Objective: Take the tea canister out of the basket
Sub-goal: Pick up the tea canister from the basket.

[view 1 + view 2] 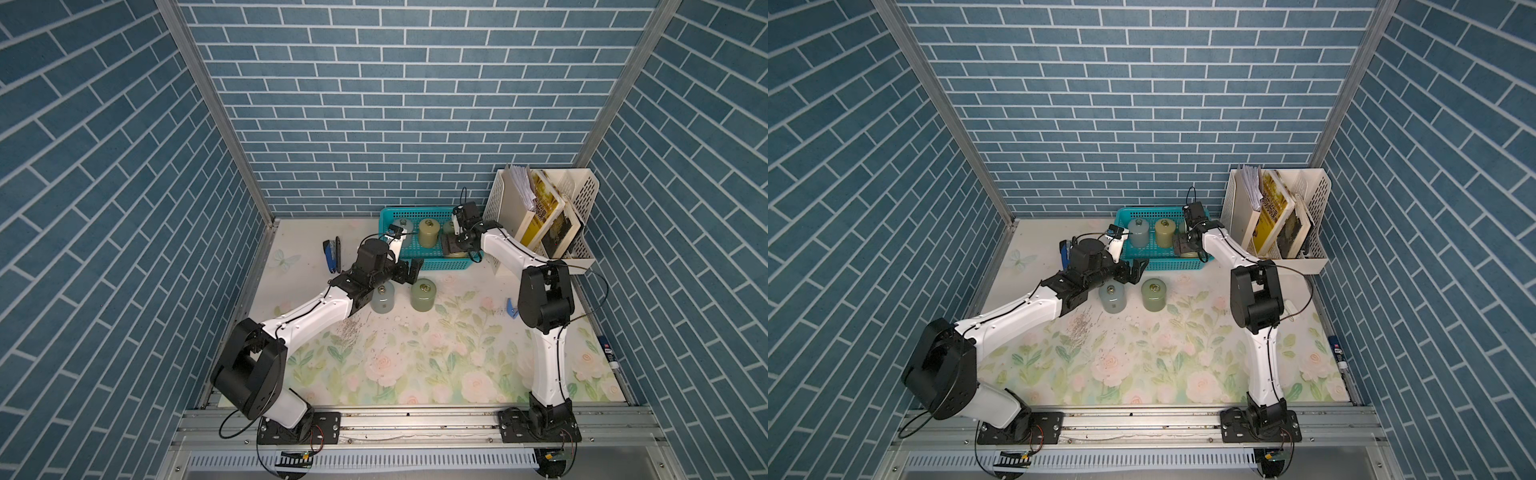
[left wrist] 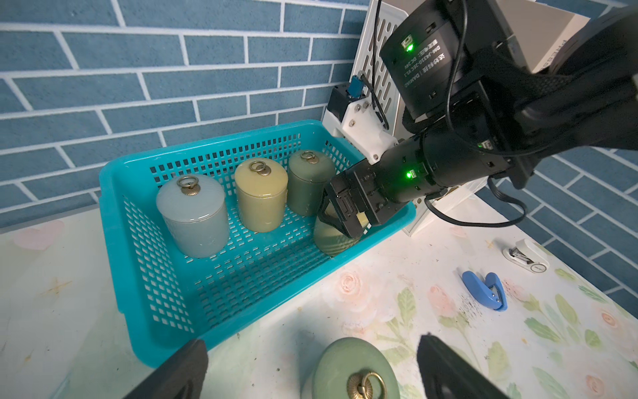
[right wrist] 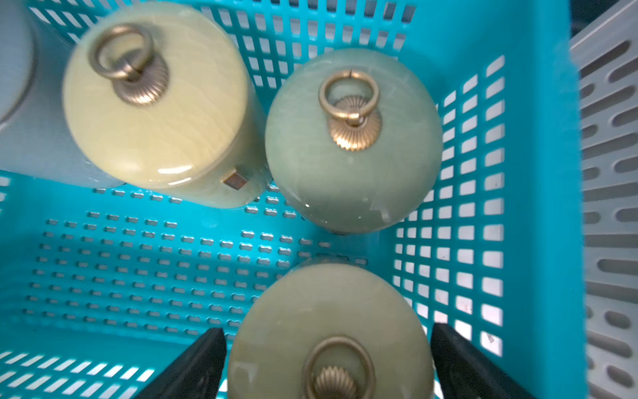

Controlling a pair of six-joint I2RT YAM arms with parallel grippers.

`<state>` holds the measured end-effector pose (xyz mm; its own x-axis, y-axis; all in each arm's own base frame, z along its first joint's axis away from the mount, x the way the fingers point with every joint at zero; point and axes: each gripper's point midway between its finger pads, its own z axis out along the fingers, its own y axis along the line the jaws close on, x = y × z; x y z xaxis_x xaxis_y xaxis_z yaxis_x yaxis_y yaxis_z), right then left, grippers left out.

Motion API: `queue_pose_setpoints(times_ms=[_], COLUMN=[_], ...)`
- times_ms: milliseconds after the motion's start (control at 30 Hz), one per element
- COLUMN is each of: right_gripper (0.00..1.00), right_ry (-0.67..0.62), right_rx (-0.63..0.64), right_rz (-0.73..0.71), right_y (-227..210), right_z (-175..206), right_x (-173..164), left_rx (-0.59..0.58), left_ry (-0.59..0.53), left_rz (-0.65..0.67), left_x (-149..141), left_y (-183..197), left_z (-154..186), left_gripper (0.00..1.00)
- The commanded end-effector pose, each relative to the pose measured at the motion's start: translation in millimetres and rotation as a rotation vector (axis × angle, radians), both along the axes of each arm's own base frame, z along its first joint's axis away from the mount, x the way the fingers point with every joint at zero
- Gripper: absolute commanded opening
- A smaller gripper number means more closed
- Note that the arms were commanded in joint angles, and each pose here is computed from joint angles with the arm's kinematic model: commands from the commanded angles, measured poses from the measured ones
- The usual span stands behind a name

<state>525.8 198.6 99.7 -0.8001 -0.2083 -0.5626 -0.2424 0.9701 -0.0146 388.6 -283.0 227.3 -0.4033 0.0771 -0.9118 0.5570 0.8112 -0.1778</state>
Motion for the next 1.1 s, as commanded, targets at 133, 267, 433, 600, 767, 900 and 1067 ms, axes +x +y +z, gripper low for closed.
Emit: queue_pose_setpoints(times_ms=[133, 267, 433, 600, 767, 900, 1067], right_gripper=[0.91, 0.78, 0.4, 0.36, 0.27, 0.18, 0.07], right_ry=[0.082, 0.075, 0.016, -0.107, -0.257, -0.347, -0.389], right_rx=[-0.004, 0.002, 0.041, 0.072, 0.085, 0.11, 0.181], right_rz=[-0.022, -0.027, -0.016, 0.016, 0.063, 0.09, 0.129], right_y=[-2, -2, 5, 13, 27, 36, 43], right_z=[-25, -23, 0, 54, 113, 154, 187], right_x=[-9, -8, -1, 7, 2, -14, -44], left_rx=[0.019, 0.023, 0.021, 0.018, 0.008, -0.01, -0.035], left_ry=[-0.002, -0.003, -0.007, -0.015, -0.027, -0.034, -0.043], left_rz=[0.0, 0.004, 0.007, 0.014, 0.021, 0.027, 0.022], left_x=[1, 1, 1, 1, 1, 0, -4], left_y=[-3, -1, -1, 1, 1, 3, 4], left_z=[-1, -1, 1, 5, 11, 15, 22], left_gripper=[1.0, 1.0, 1.0, 1.0, 1.0, 1.0, 1.0])
